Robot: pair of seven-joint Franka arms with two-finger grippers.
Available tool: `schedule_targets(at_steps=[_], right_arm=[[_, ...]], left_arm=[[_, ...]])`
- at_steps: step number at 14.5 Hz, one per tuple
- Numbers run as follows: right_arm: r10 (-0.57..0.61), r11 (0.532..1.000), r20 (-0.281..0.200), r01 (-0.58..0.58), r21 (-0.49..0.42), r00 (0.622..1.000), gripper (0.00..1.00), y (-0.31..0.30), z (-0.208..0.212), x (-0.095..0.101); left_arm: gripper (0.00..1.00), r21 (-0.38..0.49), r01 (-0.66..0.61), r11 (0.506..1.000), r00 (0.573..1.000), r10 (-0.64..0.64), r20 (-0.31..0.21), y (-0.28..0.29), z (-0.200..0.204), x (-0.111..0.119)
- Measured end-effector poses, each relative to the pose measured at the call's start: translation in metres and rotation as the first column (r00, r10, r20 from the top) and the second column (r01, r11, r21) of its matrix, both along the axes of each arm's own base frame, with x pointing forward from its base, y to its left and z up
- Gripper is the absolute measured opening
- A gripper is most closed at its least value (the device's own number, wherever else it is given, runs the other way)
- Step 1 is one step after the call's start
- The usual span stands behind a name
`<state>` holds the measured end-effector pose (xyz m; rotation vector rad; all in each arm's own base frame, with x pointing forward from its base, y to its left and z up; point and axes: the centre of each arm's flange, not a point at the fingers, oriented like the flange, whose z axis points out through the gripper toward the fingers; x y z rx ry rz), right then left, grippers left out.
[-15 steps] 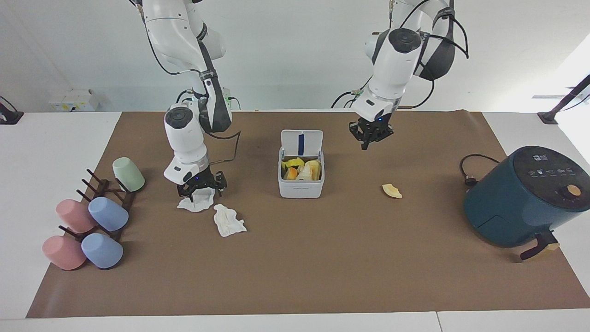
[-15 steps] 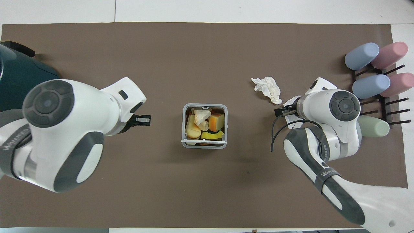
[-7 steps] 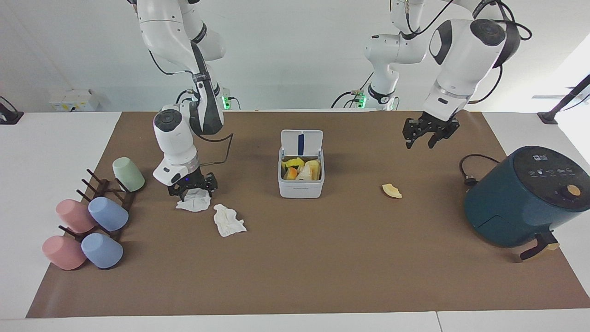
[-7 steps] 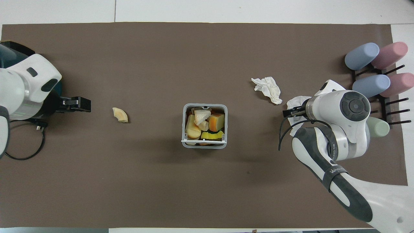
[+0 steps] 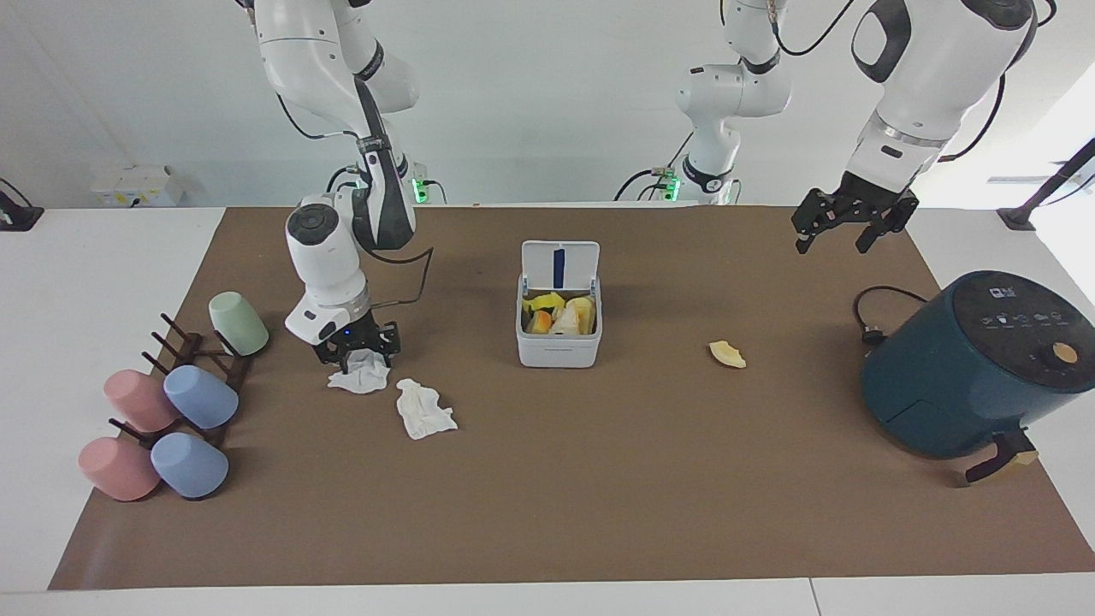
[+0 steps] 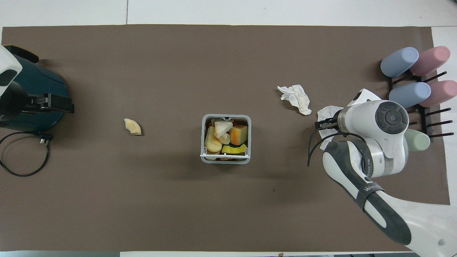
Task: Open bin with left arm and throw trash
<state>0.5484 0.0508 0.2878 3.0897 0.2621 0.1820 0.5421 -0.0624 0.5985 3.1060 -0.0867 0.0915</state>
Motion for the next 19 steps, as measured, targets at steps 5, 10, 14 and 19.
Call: schedule_targets(at_steps=[5,10,14,19], right_arm=[[-0.005,1.0,-0.038,0.004,-0.007,0.999,0.15,-0.001,0.012,0.005],[-0.031,0.999,-0.115,0.028,-0.027,0.993,0.02,0.023,0.095,0.039],[-0.171,0.985,-0.111,0.174,0.018,0.979,0.02,0.118,0.181,0.042],[-0.436,0.88,-0.123,0.451,0.148,0.892,0.02,0.245,0.198,0.007]], left_arm=[[1.0,0.002,0.013,1.0,1.0,-0.012,-0.029,-0.01,-0.058,0.027],[1.0,0.0,-0.002,1.0,0.999,0.002,-0.036,-0.029,-0.173,0.034],[1.0,-0.002,-0.024,1.0,0.999,0.024,-0.026,-0.055,-0.234,0.016],[0.97,-0.004,-0.026,1.0,1.0,0.026,-0.017,-0.059,-0.278,0.006]])
